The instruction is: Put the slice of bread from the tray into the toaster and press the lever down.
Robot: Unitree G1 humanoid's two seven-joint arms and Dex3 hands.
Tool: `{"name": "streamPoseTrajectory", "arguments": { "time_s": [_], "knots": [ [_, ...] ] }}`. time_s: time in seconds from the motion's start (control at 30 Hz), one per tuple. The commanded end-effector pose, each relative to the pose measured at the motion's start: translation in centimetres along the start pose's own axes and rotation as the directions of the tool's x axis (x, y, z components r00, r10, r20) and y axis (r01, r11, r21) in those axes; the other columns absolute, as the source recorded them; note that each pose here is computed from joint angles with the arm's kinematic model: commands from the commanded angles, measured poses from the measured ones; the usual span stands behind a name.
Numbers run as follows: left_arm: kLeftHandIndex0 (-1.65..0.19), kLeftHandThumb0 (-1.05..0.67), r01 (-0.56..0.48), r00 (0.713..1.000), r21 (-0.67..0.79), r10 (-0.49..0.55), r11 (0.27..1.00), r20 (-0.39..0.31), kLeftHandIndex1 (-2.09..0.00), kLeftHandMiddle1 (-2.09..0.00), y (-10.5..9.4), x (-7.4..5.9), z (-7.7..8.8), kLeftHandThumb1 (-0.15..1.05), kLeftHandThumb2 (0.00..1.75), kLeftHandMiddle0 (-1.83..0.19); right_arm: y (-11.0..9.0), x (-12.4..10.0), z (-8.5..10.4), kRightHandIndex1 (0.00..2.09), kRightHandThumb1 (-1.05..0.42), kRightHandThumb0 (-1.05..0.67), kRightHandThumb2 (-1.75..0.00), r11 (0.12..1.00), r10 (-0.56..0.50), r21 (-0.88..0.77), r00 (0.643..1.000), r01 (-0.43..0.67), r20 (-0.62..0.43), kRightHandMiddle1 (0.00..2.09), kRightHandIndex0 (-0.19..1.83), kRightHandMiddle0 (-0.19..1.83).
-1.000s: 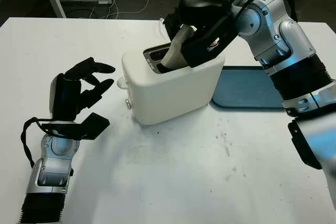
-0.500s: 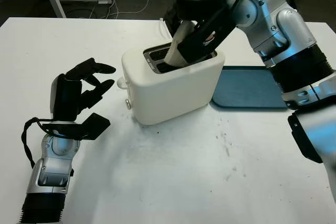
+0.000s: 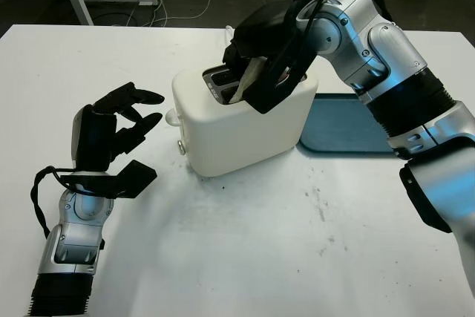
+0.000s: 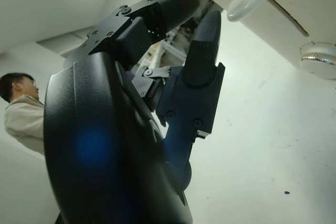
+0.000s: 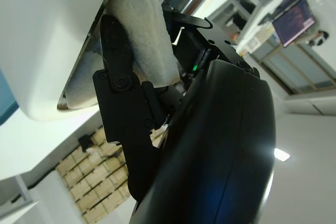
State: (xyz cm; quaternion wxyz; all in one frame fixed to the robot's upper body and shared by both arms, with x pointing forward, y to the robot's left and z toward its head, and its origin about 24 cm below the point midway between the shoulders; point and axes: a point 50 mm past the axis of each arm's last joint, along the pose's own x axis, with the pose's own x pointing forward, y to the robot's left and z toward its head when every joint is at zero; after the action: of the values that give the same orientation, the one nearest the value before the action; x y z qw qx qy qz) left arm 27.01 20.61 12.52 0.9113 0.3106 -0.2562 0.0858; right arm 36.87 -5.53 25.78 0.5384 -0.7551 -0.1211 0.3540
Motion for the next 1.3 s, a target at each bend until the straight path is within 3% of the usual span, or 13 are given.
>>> {"name": "streamPoseTrajectory", "arguments": {
  "time_s": [0.0, 0.13, 0.17, 0.27, 0.4, 0.7, 0.9, 1.1, 1.27],
  "knots": [
    [-0.77, -0.35, -0.001, 1.000, -0.014, 0.001, 1.000, -0.001, -0.75, -1.46, 0.0, -0.1, 0.1, 0.92, 0.05, -0.66, 0.1, 0.1, 0.1, 1.66, -0.92, -0.68, -0.09, 0.998, -0.033, 0.052, 0.999, 0.031, 0.029, 1.28, 0.94, 0.68],
    [-0.77, -0.34, -0.003, 1.000, -0.015, 0.003, 1.000, 0.005, -0.76, -1.46, -0.1, -0.1, 0.1, 0.92, 0.05, -0.67, -0.3, -0.1, 0.3, 1.27, -0.92, -0.76, -0.09, 0.996, -0.059, 0.074, 0.997, 0.055, 0.050, 0.90, 0.40, 0.50],
    [-0.77, -0.35, -0.004, 1.000, -0.016, 0.005, 1.000, 0.004, -0.76, -1.47, -0.1, -0.1, 0.1, 0.92, 0.04, -0.67, -0.5, -0.2, 0.3, 1.18, -0.92, -0.78, -0.10, 0.994, -0.081, 0.077, 0.995, 0.077, 0.061, 0.72, 0.29, 0.49],
    [-0.77, -0.35, -0.007, 1.000, -0.019, 0.007, 1.000, 0.001, -0.77, -1.49, -0.2, -0.1, 0.1, 0.92, 0.04, -0.67, -0.9, -0.5, 0.3, 1.10, -0.92, -0.80, -0.12, 0.989, -0.133, 0.082, 0.988, 0.126, 0.085, 0.54, 0.16, 0.47],
    [-0.76, -0.36, -0.004, 1.000, -0.006, 0.004, 1.000, -0.007, -0.76, -1.50, -0.2, -0.2, 0.0, 0.92, 0.05, -0.67, -1.4, -0.8, 0.2, 1.13, -0.92, -0.78, -0.13, 0.980, -0.182, 0.094, 0.979, 0.174, 0.090, 0.41, 0.06, 0.46],
    [-0.76, -0.37, 0.000, 1.000, 0.000, 0.000, 1.000, -0.011, -0.76, -1.49, -0.3, -0.2, 0.0, 0.92, 0.07, -0.68, -2.5, -1.7, -0.4, 0.93, -0.92, -0.76, -0.06, 0.958, -0.270, 0.122, 0.959, 0.259, 0.085, 0.31, 0.06, 0.50],
    [-0.76, -0.37, -0.003, 1.000, 0.007, 0.003, 1.000, -0.009, -0.76, -1.48, -0.3, -0.2, -0.1, 0.92, 0.07, -0.67, -2.9, -3.1, -1.8, 0.81, -0.91, -0.67, -0.01, 0.921, -0.357, 0.194, 0.932, 0.339, 0.065, 0.13, 0.21, 0.63],
    [-0.76, -0.38, -0.002, 1.000, 0.001, 0.002, 1.000, -0.015, -0.76, -1.48, -0.3, -0.2, 0.0, 0.92, 0.07, -0.67, -1.7, -4.5, -4.3, 0.77, -0.92, -0.62, 0.00, 0.908, -0.356, 0.232, 0.934, 0.349, -0.013, 0.11, 0.28, 0.67],
    [-0.76, -0.38, -0.001, 1.000, -0.001, 0.001, 1.000, -0.016, -0.76, -1.49, -0.3, -0.2, 0.1, 0.92, 0.07, -0.66, 0.6, -6.0, -6.4, 0.58, -0.92, -0.62, -0.01, 0.901, -0.316, 0.291, 0.947, 0.320, -0.065, 0.04, 0.30, 0.63]
  ]
}}
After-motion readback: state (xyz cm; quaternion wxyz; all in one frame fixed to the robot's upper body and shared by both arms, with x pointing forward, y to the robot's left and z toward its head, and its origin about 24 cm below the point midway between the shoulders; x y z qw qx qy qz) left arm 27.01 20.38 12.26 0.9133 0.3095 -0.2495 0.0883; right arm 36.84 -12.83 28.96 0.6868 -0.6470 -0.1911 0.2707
